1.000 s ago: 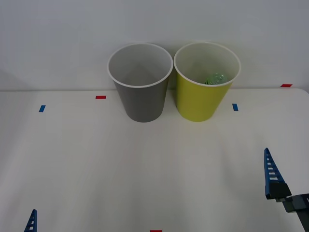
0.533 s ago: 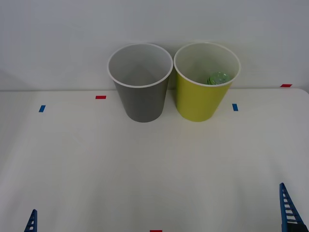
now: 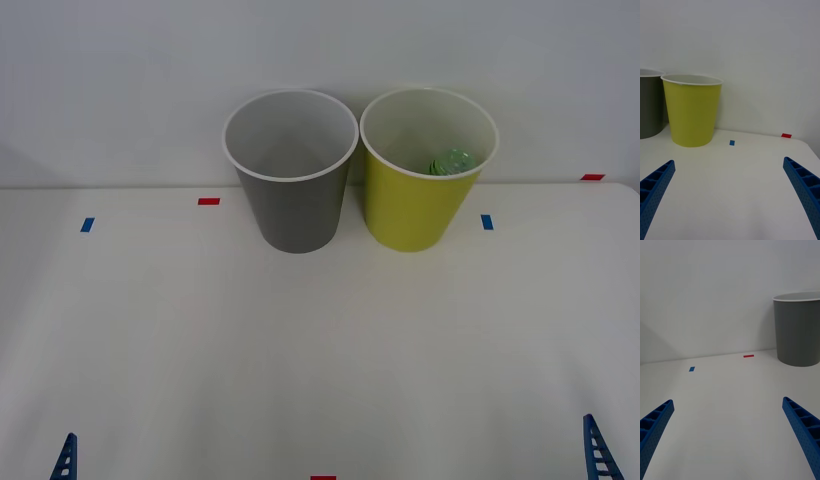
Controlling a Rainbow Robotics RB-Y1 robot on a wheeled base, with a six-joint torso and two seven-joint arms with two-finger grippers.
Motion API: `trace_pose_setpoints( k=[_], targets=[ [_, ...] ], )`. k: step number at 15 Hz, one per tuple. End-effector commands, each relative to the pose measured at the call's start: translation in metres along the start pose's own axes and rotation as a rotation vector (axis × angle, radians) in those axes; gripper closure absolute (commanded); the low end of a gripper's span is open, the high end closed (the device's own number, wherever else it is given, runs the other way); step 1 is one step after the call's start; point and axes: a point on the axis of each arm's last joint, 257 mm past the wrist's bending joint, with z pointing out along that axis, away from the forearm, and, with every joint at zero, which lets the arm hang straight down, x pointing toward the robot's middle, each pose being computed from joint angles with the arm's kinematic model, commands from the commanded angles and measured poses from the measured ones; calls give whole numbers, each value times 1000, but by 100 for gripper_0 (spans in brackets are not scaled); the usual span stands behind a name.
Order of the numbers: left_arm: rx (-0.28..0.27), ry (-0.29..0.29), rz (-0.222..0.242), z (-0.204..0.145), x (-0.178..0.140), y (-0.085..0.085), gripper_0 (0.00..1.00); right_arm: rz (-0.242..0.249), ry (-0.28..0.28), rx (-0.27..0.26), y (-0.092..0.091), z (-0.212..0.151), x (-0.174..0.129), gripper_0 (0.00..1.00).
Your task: Put cans in the gray bin and PET bottles in the light green bin.
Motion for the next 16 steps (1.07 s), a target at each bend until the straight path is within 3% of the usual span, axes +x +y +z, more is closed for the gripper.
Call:
trace_pose_setpoints(
  k=[1,16],
  targets=[
    [0,0,0,0,0,0,0,14,-13,-6,0,-5,5,0],
    [0,0,0,0,0,0,0,10,-12,-4,-1,-6,5,0]
  ],
)
